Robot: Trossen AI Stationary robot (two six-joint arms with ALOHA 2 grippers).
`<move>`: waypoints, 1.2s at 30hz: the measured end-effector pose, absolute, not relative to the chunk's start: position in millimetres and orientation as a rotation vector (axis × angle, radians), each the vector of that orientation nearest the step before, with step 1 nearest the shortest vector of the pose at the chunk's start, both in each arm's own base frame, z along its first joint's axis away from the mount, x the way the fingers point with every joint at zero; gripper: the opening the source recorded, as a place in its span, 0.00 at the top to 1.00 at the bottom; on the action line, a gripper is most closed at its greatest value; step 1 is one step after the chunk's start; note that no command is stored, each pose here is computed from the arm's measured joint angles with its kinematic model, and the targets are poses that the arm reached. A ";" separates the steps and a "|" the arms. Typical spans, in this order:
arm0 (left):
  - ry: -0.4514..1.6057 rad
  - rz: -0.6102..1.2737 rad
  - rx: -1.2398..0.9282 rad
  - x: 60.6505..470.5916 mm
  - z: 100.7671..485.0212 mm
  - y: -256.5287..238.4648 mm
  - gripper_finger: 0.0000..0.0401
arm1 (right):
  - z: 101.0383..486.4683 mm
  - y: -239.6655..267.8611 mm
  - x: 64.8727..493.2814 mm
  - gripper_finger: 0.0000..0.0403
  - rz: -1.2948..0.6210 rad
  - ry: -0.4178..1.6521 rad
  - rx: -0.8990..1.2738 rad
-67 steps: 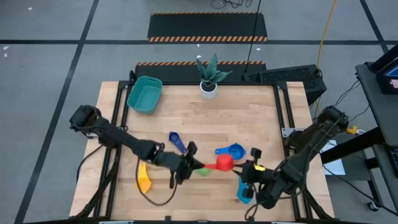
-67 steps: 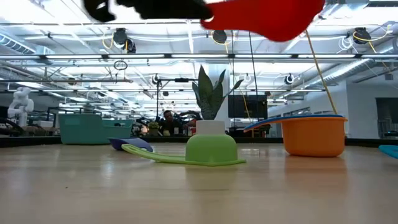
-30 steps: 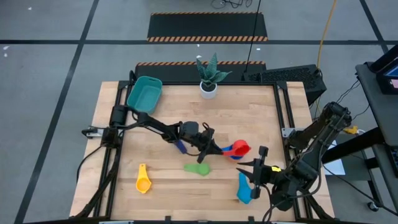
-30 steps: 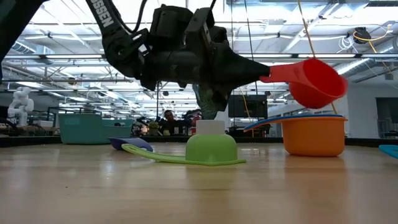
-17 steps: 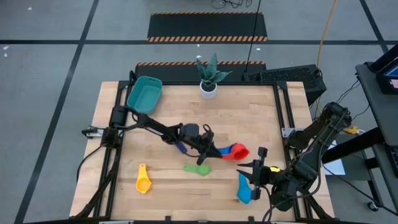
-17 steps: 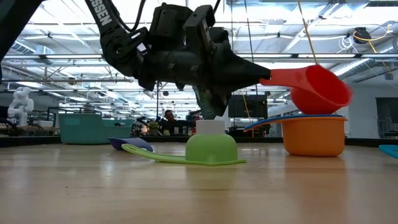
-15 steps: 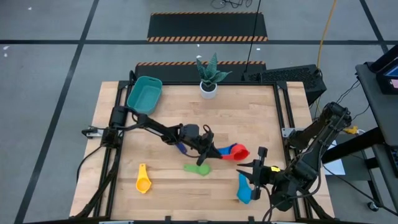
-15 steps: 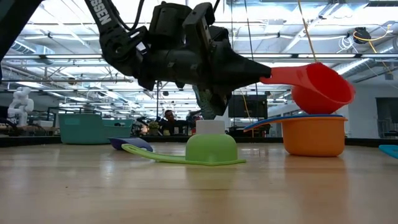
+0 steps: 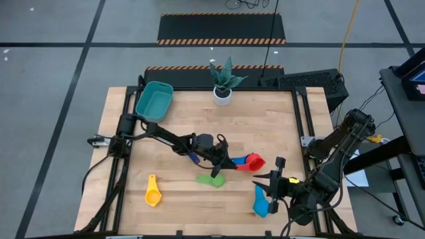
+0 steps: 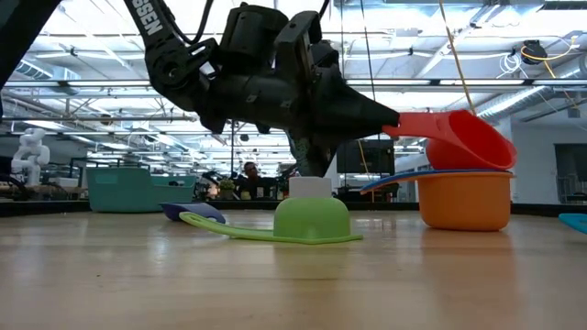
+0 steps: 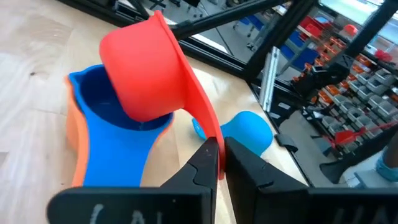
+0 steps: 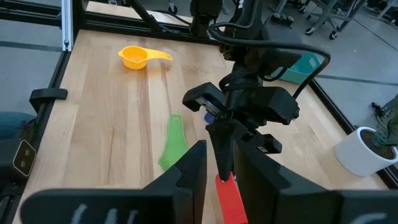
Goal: Nest measuring cups in basket
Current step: Stack the red measuring cup on top of the blue measuring cup
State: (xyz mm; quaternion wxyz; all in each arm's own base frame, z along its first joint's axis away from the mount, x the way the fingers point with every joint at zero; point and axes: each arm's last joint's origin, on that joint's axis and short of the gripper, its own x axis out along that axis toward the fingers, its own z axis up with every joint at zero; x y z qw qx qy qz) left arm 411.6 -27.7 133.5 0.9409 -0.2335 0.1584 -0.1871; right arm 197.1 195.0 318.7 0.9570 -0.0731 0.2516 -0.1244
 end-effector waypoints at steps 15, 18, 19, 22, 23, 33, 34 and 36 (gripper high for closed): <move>0.334 -0.237 -0.360 411.7 128.1 -23.3 0.87 | 318.2 195.6 196.9 0.81 -0.235 0.525 -0.141; 0.327 -0.203 -0.349 412.0 128.1 -22.3 0.81 | 318.2 195.5 197.0 0.81 -0.235 0.525 -0.141; 0.326 -0.198 -0.341 412.0 128.0 -22.4 0.78 | 318.2 195.5 197.0 0.81 -0.235 0.525 -0.141; 0.323 -0.193 -0.327 412.0 128.0 -23.7 0.71 | 318.2 195.6 196.9 0.81 -0.235 0.525 -0.141; 0.321 -0.193 -0.326 412.0 128.2 -24.6 0.68 | 318.2 195.6 196.9 0.81 -0.235 0.525 -0.141; 0.210 -0.161 0.011 409.3 137.5 -81.2 0.41 | 318.2 195.5 197.0 0.81 -0.235 0.525 -0.142; 0.203 -0.163 0.083 408.9 139.3 -91.0 0.38 | 318.1 195.5 196.9 0.81 -0.234 0.526 -0.142; 0.207 -0.166 0.196 408.7 143.3 -111.3 0.33 | 318.1 195.5 196.9 0.81 -0.234 0.526 -0.143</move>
